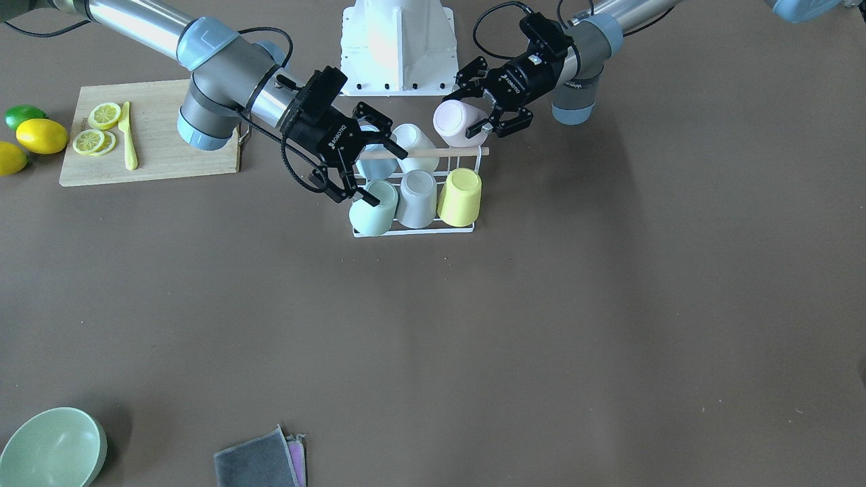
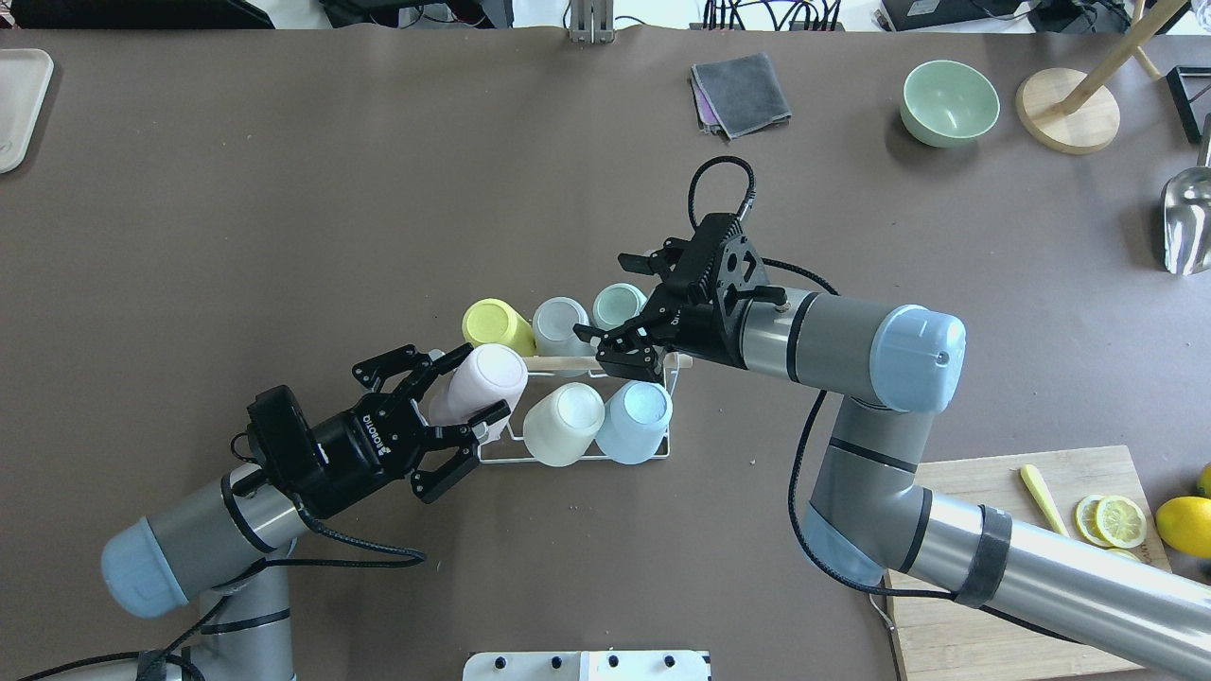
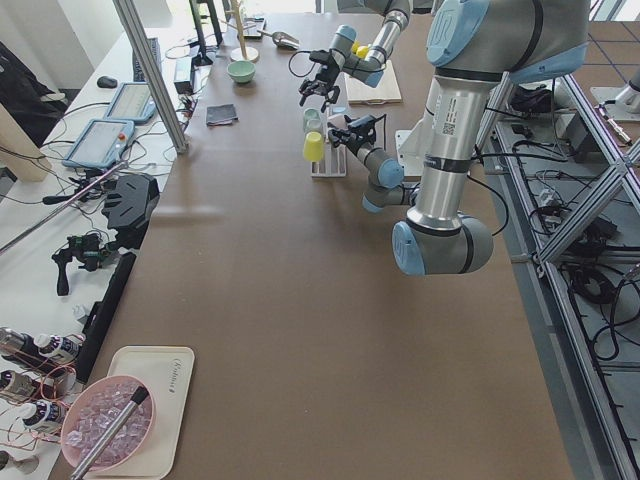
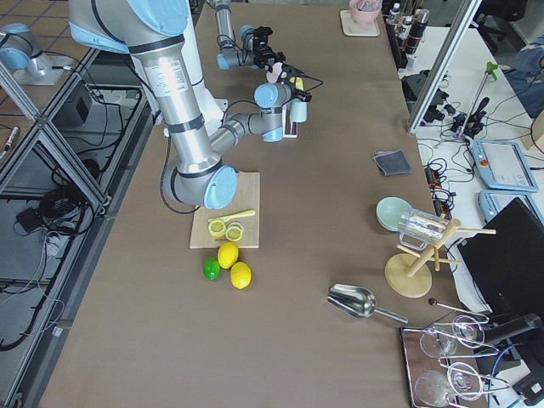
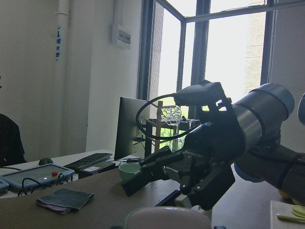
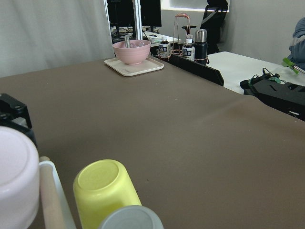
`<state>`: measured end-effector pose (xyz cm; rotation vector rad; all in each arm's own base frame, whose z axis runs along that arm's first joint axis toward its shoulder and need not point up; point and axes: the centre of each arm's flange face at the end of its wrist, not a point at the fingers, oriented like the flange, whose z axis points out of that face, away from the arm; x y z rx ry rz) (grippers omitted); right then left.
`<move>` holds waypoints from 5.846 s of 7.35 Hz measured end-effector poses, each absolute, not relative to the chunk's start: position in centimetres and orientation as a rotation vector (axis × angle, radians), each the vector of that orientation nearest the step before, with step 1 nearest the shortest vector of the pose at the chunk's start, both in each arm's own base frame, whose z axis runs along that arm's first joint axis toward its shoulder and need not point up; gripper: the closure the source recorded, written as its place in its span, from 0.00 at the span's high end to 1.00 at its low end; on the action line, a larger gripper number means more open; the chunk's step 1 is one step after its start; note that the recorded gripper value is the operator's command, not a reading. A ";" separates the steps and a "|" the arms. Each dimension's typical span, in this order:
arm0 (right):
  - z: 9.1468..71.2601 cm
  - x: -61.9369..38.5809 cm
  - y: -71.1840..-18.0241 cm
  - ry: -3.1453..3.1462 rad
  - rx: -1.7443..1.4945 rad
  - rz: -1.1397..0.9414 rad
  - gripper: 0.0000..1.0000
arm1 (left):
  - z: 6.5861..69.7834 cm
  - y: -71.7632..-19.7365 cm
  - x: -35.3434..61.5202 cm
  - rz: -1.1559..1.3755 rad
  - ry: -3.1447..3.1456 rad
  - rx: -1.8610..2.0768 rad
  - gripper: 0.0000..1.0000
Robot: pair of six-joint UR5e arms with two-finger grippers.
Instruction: Place cup on cup holder
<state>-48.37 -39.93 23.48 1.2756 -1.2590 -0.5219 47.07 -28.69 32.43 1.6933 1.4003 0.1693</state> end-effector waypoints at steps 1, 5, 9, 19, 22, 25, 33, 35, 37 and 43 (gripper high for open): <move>21.9 -47.6 -39.5 -1.250 1.238 -0.527 1.00 | 32.7 -28.7 47.2 0.175 1.392 1.697 0.98; 15.4 -40.3 -36.9 -1.100 1.003 -0.593 1.00 | 31.9 -29.0 45.7 0.166 1.391 1.715 0.98; 21.3 -33.4 -39.2 -0.916 0.786 -0.566 1.00 | 28.0 -32.2 39.5 0.268 1.218 1.670 0.98; 61.1 1.0 -47.7 -0.620 -0.017 0.240 1.00 | 35.7 -52.0 24.0 0.429 0.897 0.575 0.99; 69.3 7.6 -44.0 -0.656 -0.142 0.420 1.00 | 44.5 -52.8 21.4 0.331 0.793 0.224 0.99; 67.6 7.9 -44.6 -0.703 -0.057 0.258 1.00 | 53.1 -51.4 15.5 0.208 0.761 0.072 0.99; 65.9 6.6 -46.1 -0.726 0.013 0.088 1.00 | 65.3 -43.7 -4.3 0.091 0.686 0.083 0.99; 65.9 6.6 -46.1 -0.728 0.014 0.088 1.00 | 66.1 -43.5 -5.2 0.076 0.683 0.079 0.99; 65.8 6.6 -46.1 -0.729 0.015 0.087 1.00 | 66.8 -43.5 -5.5 0.068 0.669 0.072 0.99; 65.8 6.4 -46.2 -0.728 0.015 0.084 1.00 | 66.2 -44.3 -5.4 0.068 0.667 0.085 0.99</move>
